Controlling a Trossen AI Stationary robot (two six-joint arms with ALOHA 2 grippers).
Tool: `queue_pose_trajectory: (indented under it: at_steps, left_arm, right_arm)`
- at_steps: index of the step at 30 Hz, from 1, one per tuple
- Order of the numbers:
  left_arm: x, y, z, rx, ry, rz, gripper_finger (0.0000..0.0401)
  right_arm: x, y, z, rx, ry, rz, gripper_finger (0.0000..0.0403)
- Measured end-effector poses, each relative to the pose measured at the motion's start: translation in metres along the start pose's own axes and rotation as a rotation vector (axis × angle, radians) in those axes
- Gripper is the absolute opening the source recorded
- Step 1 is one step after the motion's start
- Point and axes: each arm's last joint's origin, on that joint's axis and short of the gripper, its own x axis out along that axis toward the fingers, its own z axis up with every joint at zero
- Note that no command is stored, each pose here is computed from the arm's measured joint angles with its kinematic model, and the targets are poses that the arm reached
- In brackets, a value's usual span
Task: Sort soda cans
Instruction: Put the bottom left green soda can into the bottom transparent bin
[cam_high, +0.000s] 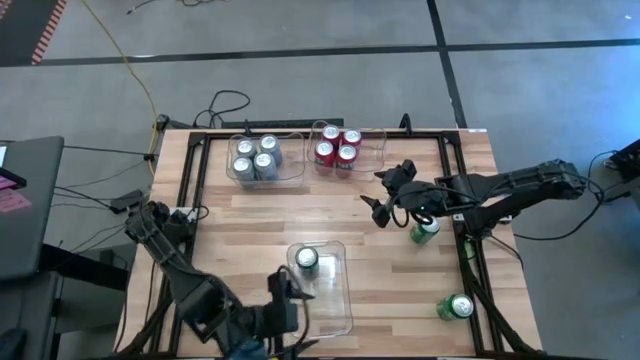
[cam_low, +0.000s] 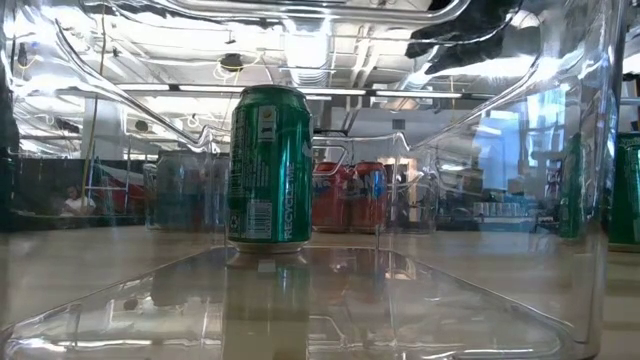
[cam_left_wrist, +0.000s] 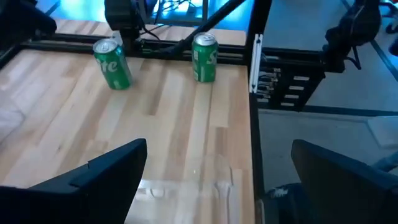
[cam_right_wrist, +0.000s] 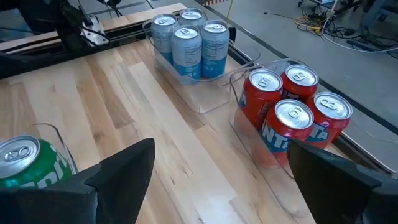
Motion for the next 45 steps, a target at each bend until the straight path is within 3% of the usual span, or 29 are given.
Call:
queue_pose_trajectory:
  at_steps: [8,15,18,25,34,45]
  left_arm:
    - [-0.029,-0.014,-0.034,-0.085,0.164,0.004,0.0396]
    - [-0.055,0.003,-0.066,-0.195,0.369,0.244,0.0396]
    - [-0.062,0.006,-0.072,-0.272,0.44,0.293,0.0396]
    - [-0.06,0.005,-0.076,-0.338,0.494,0.3,0.0396]
    - [-0.047,0.008,-0.106,-0.32,0.61,0.39,0.0396]
    - [-0.031,0.018,-0.118,-0.524,0.757,0.522,0.0396]
  right_arm:
    - [0.003,-0.005,0.002,0.009,-0.003,-0.023,0.038]
    - [0.005,-0.007,0.003,0.011,-0.003,-0.031,0.038]
    - [0.005,-0.008,0.003,0.016,-0.005,-0.035,0.038]
    - [0.005,-0.007,0.004,0.017,-0.007,-0.034,0.038]
    - [0.005,-0.008,0.004,0.017,-0.008,-0.035,0.038]
    - [0.009,-0.013,0.008,0.023,-0.029,-0.056,0.038]
